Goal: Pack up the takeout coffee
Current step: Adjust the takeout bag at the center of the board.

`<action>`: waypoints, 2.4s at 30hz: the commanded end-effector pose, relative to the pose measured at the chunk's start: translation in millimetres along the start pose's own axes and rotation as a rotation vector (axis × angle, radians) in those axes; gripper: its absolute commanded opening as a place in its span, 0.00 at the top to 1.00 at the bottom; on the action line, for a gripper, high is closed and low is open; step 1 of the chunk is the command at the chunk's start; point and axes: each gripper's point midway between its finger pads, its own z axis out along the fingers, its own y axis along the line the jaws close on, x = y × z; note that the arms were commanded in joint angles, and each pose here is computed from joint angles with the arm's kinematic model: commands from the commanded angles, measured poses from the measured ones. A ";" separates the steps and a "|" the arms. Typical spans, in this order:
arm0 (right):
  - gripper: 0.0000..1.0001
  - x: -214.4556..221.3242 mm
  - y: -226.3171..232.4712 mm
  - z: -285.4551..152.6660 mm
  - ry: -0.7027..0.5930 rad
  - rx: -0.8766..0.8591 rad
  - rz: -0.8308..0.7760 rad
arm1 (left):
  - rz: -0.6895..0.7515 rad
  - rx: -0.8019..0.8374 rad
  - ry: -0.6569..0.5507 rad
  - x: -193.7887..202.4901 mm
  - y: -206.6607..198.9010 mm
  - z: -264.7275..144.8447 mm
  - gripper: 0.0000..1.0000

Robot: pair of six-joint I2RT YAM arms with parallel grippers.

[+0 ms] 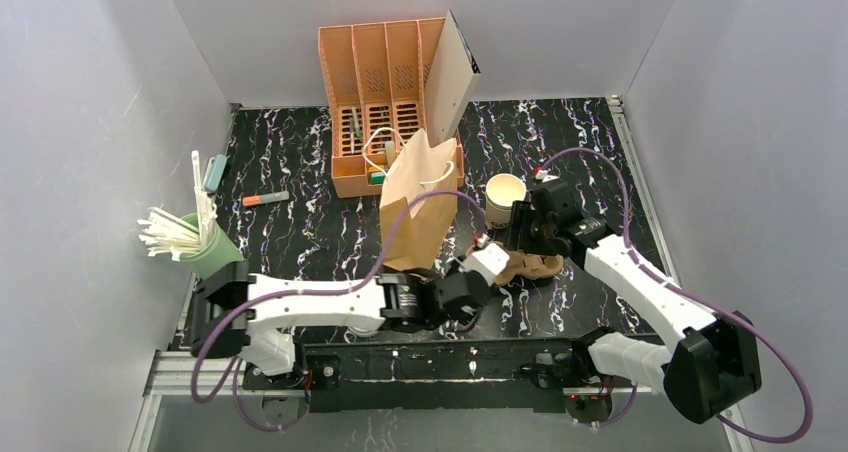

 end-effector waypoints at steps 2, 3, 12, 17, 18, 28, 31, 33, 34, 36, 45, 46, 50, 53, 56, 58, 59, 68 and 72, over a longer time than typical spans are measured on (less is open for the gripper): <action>0.35 -16.3 -9.2 -12.0 -0.126 0.037 0.031 | 0.232 -0.235 0.066 8.5 25.7 9.5 0.64; 0.35 -17.9 -9.7 -14.4 -0.140 0.038 0.038 | 0.261 -0.283 0.073 9.3 32.8 12.2 0.64; 0.38 -27.9 -14.0 -31.9 -0.229 0.041 0.062 | 0.357 -0.541 0.229 31.4 96.5 52.8 0.77; 0.40 -26.3 -16.2 -32.3 -0.225 0.049 0.068 | 0.294 -0.525 0.223 32.7 116.2 68.7 0.98; 0.40 -26.0 -16.0 -32.2 -0.224 0.047 0.067 | 0.302 -0.543 0.224 31.6 120.1 70.7 0.99; 0.41 -26.8 -15.0 -31.9 -0.225 0.043 0.070 | 0.351 -0.650 0.305 60.7 150.0 80.6 1.00; 0.39 -23.6 -12.0 -30.3 -0.206 0.029 0.071 | 0.332 -0.706 0.325 73.3 169.0 67.4 1.00; 0.37 -21.5 -10.2 -29.6 -0.191 0.021 0.069 | 0.309 -0.729 0.340 83.2 182.1 57.5 1.00; 0.36 -20.2 -9.5 -28.8 -0.183 0.019 0.070 | 0.297 -0.738 0.346 87.2 187.7 53.1 1.00; 0.35 -19.8 -7.2 -28.7 -0.174 0.009 0.071 | 0.286 -0.758 0.353 93.0 197.5 43.6 1.00; 0.42 -6.0 32.7 -34.8 -0.047 -0.194 0.004 | 0.149 -0.667 0.321 88.1 185.1 39.2 1.00; 0.46 -2.4 40.0 -35.6 -0.026 -0.233 -0.011 | 0.106 -0.594 0.283 80.6 172.4 40.9 0.99; 0.55 11.5 63.0 -37.8 0.009 -0.322 -0.088 | -0.029 -0.326 0.172 58.6 125.2 37.3 0.93; 0.56 23.8 74.9 -34.3 0.030 -0.335 -0.159 | -0.083 -0.235 0.123 45.7 104.8 27.3 0.92; 0.56 33.4 84.7 -27.7 0.035 -0.329 -0.221 | -0.121 -0.188 0.090 40.0 85.9 19.8 0.91; 0.58 39.2 89.3 -20.3 0.037 -0.313 -0.260 | -0.167 -0.134 0.068 39.8 69.2 20.3 0.91; 0.59 41.2 92.2 -17.3 0.037 -0.312 -0.277 | -0.206 -0.081 0.046 37.9 57.4 22.3 0.91; 0.57 52.1 93.0 6.7 0.028 -0.230 -0.380 | -0.467 0.052 -0.044 48.3 48.7 33.1 0.84; 0.57 58.3 90.4 14.2 0.052 -0.206 -0.405 | -0.512 0.083 -0.012 54.8 53.1 39.7 0.84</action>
